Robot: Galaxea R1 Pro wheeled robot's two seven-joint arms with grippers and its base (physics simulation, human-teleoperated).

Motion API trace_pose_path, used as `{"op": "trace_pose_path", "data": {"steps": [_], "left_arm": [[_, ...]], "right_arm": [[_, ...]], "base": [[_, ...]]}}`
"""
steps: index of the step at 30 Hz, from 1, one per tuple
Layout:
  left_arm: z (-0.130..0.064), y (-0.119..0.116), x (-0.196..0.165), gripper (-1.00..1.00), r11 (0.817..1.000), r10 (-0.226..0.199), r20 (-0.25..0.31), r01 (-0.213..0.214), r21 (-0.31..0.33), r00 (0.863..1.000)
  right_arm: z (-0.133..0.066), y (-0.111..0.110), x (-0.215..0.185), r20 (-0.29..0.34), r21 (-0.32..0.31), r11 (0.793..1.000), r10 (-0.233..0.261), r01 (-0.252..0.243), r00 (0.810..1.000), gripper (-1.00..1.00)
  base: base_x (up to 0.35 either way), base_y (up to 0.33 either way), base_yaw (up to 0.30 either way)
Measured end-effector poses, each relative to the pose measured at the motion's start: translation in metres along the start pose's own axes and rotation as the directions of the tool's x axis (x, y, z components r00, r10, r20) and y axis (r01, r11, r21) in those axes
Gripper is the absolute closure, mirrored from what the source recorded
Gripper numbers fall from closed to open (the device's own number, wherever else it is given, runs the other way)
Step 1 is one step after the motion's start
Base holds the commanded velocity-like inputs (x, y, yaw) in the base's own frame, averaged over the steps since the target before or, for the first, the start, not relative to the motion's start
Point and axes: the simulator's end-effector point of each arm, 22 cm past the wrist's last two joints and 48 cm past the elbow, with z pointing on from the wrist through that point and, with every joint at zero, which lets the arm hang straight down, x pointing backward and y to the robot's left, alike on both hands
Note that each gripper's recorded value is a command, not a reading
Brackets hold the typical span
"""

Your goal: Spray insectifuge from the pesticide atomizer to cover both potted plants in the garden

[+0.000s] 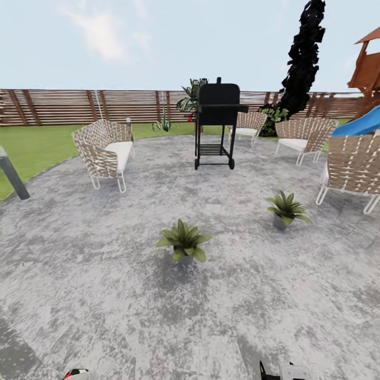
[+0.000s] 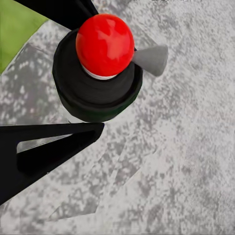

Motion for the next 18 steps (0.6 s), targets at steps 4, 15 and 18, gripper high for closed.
{"op": "trace_pose_path", "data": {"steps": [4,15,18], "left_arm": [[-0.0001,0.0003,0.0000,1.00,1.000,-0.001,0.000,0.001,-0.001,1.000],[0.0000,0.0001,-0.0001,1.00,1.000,-0.001,0.000,0.001,0.000,1.000],[0.0000,0.0002,-0.0001,1.00,1.000,-0.001,0.000,0.001,-0.001,1.000]], "right_arm": [[-0.0001,0.0003,-0.0002,0.001,-0.001,1.000,-0.001,0.001,1.000,-1.00],[-0.0001,0.0001,-0.0001,0.000,-0.001,1.000,-0.001,0.001,1.000,-1.00],[-0.0001,0.0002,0.0000,0.000,-0.001,1.000,-0.001,0.001,1.000,-1.00]], "base": [[0.280,-0.162,0.269],[0.280,-0.163,0.048],[0.271,-0.165,0.001]]}}
